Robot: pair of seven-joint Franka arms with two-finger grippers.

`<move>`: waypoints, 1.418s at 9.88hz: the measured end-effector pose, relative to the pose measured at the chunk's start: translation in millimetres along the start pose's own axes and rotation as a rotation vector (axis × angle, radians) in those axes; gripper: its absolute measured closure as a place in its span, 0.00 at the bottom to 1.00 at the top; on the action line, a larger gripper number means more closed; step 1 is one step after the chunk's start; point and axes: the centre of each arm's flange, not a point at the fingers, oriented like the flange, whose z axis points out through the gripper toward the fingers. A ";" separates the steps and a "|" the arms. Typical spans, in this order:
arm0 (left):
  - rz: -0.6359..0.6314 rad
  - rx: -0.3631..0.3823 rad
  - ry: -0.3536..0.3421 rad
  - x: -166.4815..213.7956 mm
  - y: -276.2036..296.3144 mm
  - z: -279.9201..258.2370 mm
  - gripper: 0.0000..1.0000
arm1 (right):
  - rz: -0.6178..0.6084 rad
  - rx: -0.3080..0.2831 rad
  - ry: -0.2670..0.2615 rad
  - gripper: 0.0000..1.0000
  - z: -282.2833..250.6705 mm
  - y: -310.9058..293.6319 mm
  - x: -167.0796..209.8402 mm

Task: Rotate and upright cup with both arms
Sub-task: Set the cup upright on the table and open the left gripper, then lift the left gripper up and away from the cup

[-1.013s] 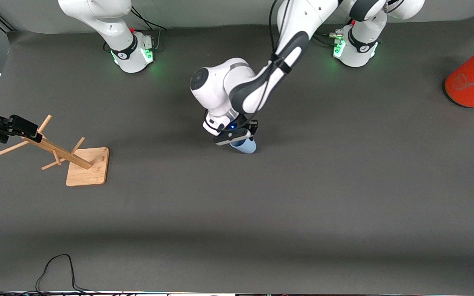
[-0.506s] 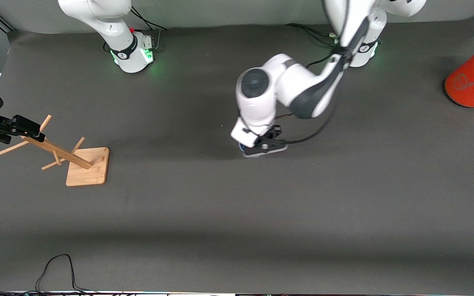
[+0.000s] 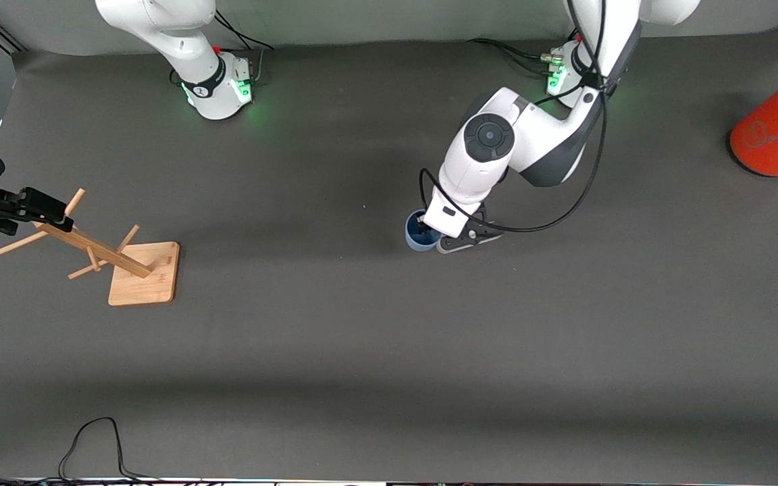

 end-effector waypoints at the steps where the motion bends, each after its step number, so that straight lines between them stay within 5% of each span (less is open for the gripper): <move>1: 0.002 -0.012 -0.003 -10.6 7.5 17.8 0.92 | -0.001 0.001 -0.007 0.00 0.6 -0.3 -0.8; 5: 0.006 -0.003 -0.024 -36.6 20.2 81.4 0.91 | -0.006 0.001 -0.008 0.00 0.4 -2.5 -0.8; 11: 0.011 -0.010 -0.020 -40.1 26.5 75.0 0.06 | -0.014 -0.022 -0.008 0.00 0.1 -2.3 -0.9; 14: 0.056 0.039 0.059 -22.8 18.8 -10.4 0.00 | -0.019 -0.023 -0.009 0.00 0.1 -2.5 -0.9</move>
